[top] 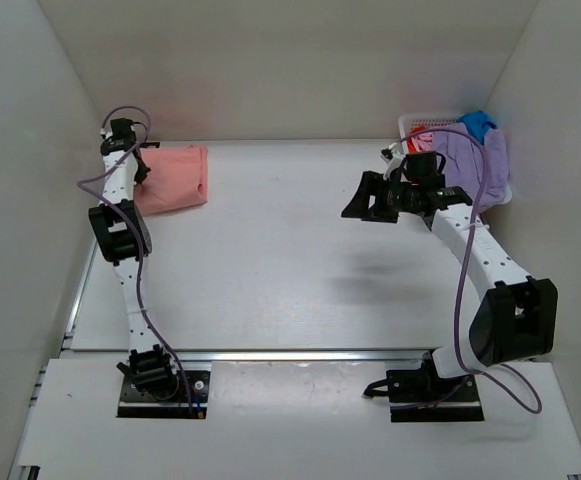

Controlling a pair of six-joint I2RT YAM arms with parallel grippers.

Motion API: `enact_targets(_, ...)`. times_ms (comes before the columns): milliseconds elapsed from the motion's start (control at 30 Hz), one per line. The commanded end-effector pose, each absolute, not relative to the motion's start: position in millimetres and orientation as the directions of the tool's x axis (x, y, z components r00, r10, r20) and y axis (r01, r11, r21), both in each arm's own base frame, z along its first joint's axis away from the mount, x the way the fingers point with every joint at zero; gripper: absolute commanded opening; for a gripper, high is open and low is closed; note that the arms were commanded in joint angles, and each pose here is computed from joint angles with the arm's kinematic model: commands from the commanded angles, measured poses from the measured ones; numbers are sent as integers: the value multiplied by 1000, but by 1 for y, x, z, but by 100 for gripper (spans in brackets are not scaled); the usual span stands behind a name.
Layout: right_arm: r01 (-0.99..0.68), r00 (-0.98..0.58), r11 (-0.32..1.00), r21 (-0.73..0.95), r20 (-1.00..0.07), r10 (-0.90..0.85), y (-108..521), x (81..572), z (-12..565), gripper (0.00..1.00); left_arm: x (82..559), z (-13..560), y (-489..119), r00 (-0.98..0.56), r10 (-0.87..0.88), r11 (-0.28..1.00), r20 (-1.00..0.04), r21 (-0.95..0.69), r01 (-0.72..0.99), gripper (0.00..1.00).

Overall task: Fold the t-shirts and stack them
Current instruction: Put the neatly folded tshirt into the corner of the board with the left arm

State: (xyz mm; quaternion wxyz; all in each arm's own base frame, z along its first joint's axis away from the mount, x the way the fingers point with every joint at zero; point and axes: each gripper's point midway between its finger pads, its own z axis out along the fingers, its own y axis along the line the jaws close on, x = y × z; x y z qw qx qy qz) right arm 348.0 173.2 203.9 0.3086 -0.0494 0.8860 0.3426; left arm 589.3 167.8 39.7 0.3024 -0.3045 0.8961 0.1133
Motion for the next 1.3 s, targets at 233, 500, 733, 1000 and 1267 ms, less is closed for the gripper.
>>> enact_targets(233,-295,-809,774,560,-578,110,183,338,182,64,631,145,194,-431,-348,799,-832,-24,-600,71)
enact_targets(500,-244,-799,837,489,-590,112,163,333,177,97,563,145,132,-594,-406,845,-695,-37,-533,99)
enact_targets(733,-241,-800,834,495,-588,118,162,307,177,99,448,120,39,-791,-264,933,-551,61,-354,99)
enact_targets(1000,-233,-789,803,548,-589,173,166,262,163,99,327,107,-38,-832,-133,986,-539,11,-165,99)
enact_targets(1267,-226,-773,798,558,-601,201,155,249,167,99,285,106,-16,-834,-122,978,-538,78,-194,98)
